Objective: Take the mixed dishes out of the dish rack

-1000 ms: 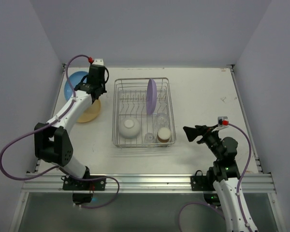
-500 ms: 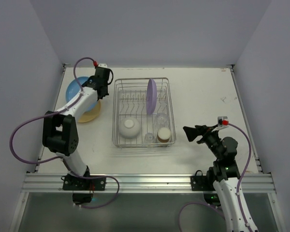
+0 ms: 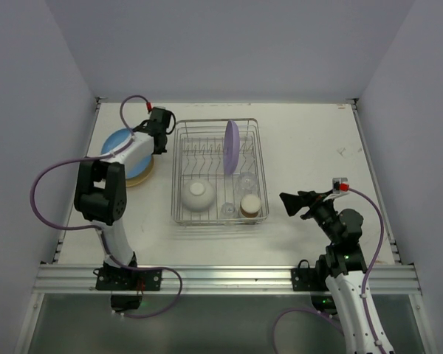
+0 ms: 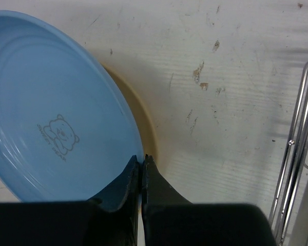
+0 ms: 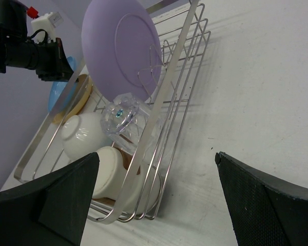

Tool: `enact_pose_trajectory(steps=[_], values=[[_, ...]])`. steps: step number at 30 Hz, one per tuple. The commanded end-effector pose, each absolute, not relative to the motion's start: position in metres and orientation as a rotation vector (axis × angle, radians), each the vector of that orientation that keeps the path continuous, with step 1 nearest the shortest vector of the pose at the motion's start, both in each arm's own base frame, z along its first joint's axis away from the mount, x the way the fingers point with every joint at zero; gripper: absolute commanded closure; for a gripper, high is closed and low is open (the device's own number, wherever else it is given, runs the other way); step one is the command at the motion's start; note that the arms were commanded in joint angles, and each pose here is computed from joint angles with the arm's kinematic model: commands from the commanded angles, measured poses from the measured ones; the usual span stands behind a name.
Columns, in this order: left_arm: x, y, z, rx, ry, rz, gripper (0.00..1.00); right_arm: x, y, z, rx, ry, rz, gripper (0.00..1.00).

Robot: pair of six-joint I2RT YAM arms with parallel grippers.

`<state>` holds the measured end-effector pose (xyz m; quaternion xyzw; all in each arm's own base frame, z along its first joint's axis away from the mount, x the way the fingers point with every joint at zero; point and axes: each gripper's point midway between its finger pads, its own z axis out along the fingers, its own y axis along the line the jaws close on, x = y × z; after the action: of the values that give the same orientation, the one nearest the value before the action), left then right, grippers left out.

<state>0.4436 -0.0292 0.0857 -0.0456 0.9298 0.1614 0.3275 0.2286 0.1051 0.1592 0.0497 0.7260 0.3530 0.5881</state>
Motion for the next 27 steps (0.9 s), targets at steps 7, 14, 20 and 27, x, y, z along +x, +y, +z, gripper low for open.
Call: enact_pose_trajectory(steps=[7,14,20,27], values=[[0.454,-0.022,0.081,-0.162,2.419,0.453,0.99,0.229,0.108,0.17,0.086,1.653,0.834,0.01],[0.45,-0.03,0.066,-0.144,2.469,0.408,0.89,0.229,0.108,0.169,0.087,1.654,0.837,0.01],[0.449,-0.032,0.071,-0.142,2.46,0.381,0.8,0.229,0.108,0.171,0.082,1.65,0.836,0.01],[0.448,-0.036,0.078,-0.143,2.454,0.347,0.68,0.229,0.107,0.17,0.085,1.65,0.834,0.01]])
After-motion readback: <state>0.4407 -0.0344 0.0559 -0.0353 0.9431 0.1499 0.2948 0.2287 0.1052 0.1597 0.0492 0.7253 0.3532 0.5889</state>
